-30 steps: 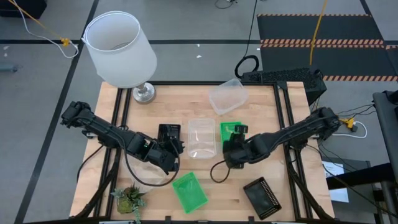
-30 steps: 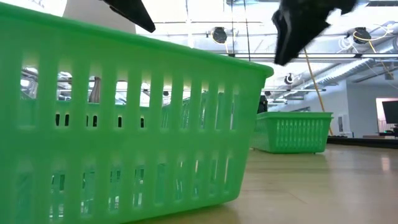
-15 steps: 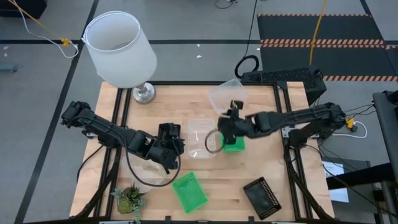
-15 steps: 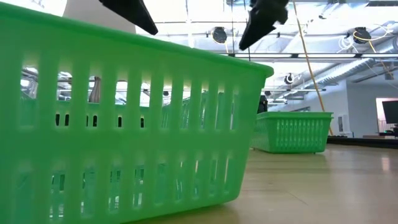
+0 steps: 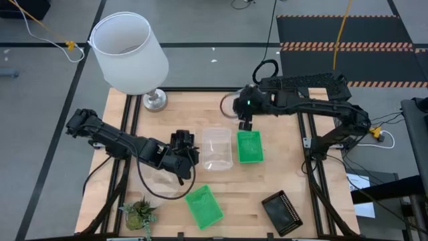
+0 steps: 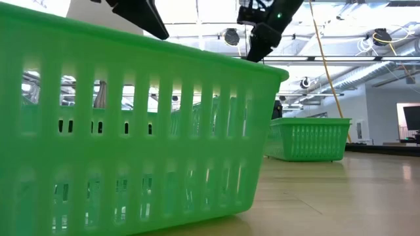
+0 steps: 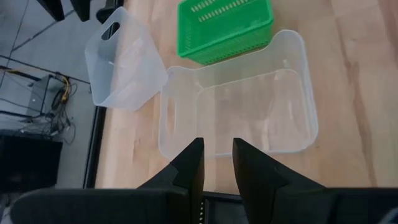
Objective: Stack baskets by color
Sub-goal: Stack the top right transparent bin on the middle transparent bin
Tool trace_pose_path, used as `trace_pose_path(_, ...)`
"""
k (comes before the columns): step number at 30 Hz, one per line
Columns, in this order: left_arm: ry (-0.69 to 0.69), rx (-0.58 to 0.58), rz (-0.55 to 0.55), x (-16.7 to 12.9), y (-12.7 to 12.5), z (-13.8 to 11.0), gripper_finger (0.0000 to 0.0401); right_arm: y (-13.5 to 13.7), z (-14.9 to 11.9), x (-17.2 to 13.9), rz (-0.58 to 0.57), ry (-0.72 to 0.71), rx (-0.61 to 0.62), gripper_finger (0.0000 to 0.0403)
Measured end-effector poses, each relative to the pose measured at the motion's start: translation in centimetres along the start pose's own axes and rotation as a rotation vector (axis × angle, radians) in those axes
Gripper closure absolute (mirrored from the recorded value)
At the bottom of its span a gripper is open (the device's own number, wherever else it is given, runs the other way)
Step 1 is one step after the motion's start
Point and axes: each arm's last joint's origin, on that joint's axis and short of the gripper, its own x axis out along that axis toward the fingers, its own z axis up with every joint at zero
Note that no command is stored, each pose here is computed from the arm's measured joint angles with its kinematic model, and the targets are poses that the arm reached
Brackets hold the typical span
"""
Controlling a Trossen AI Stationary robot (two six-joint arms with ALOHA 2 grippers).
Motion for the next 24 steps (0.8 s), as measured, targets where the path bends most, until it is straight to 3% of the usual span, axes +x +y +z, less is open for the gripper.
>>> trace_pose_path(9,0.014,-0.058,-0.006,0.5,0.7,0.0,0.0313,-3.2,-1.1,3.3,0.088,0.028,0.055,0.0247)
trace_pose_path(24,0.016,-0.074,-0.032,0.6,0.8,0.0,0.0313,-1.0,-5.4,8.6,0.203,0.078,0.050,0.0248)
